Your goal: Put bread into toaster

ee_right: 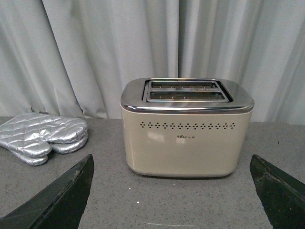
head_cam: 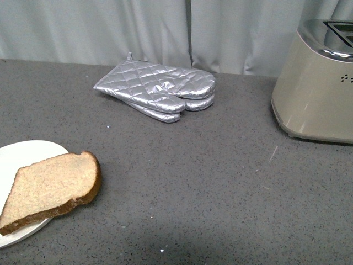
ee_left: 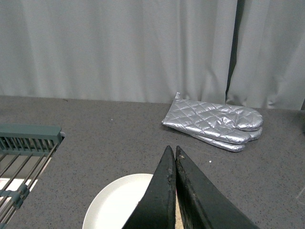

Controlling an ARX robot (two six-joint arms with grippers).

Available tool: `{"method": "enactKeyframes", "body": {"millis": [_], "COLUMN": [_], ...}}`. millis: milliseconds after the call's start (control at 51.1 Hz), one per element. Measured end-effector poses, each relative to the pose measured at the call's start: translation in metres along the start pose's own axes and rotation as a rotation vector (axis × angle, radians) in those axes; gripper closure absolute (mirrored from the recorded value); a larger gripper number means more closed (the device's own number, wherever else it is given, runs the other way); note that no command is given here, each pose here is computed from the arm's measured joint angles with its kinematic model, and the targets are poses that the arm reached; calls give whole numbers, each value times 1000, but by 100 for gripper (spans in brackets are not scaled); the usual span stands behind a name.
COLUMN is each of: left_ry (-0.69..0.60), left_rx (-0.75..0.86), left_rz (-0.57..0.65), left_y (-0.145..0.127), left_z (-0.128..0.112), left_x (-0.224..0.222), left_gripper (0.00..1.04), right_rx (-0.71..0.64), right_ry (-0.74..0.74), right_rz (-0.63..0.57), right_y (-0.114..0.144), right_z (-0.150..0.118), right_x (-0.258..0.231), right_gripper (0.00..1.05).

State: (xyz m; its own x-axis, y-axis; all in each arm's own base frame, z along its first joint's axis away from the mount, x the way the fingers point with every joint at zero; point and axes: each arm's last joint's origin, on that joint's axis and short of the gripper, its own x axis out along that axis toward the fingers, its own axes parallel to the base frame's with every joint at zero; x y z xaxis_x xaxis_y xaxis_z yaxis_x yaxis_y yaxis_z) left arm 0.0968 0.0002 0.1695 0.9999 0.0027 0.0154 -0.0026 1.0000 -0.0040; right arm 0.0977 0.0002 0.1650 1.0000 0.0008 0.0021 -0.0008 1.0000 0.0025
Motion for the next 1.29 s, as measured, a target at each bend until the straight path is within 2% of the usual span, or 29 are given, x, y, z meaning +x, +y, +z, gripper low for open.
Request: {"method": "enactKeyframes", "body": {"millis": [783,841,1076,1174,1252,1292], "left_ry": [0,0,0,0,0,0], "left_rx": [0,0,0,0,0,0], "left_rz": [0,0,0,0,0,0], "left_y": [0,0,0,0,0,0], "left_z": [0,0,0,0,0,0], "left_x": [0,0,0,0,0,0], "left_gripper": [101,94,41,24,7,6], "right_rx": [0,0,0,0,0,0], "right_ry": [0,0,0,0,0,0], "right_rz": [0,0,0,0,0,0], "right_y": [0,0,0,0,0,0], "right_z": [0,0,0,0,0,0], "right_x": [0,0,0,0,0,0], "right_gripper": [9,9,9,9,9,9]}}
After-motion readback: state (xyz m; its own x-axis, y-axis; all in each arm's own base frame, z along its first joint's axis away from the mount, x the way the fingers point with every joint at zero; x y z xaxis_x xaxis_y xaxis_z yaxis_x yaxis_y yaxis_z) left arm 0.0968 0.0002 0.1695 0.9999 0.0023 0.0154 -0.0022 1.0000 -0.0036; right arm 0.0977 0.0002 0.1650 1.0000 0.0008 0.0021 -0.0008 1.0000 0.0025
